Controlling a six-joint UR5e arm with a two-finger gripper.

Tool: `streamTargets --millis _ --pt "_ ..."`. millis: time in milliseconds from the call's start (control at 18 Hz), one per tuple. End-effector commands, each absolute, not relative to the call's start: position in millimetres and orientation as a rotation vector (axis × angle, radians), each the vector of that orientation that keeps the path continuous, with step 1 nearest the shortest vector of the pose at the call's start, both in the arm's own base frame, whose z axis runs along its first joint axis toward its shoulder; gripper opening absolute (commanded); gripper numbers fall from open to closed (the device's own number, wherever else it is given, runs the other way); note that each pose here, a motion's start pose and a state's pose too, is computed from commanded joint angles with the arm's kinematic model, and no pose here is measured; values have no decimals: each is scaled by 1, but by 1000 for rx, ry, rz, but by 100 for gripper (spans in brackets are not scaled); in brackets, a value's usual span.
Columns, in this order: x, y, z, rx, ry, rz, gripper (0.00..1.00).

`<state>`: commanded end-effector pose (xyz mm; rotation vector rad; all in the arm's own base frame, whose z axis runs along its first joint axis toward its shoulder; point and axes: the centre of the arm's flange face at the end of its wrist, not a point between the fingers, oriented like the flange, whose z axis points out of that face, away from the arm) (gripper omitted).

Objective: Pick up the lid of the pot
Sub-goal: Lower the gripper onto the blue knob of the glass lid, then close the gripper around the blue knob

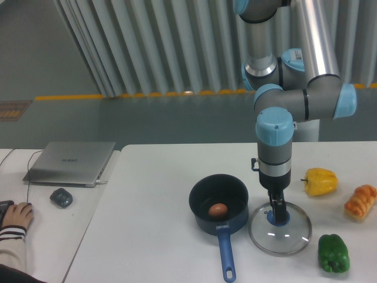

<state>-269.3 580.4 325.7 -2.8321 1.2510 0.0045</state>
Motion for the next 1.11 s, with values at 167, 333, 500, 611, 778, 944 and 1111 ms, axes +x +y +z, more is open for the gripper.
streamTargets --millis 167,333,500,611,778,944,1111 --pt "-268 581 318 -2849 1253 -6 100" --pt "-265 581 312 -2854 1247 -27 100" --pt "-267 583 303 -2853 1259 -44 100" --pt "-268 584 303 -2847 1269 -40 100" --pt "-270 588 298 -2851 1256 -39 100" --pt "-270 587 299 -2849 1257 -35 100" --pt "-273 588 302 -2846 1256 -27 100"
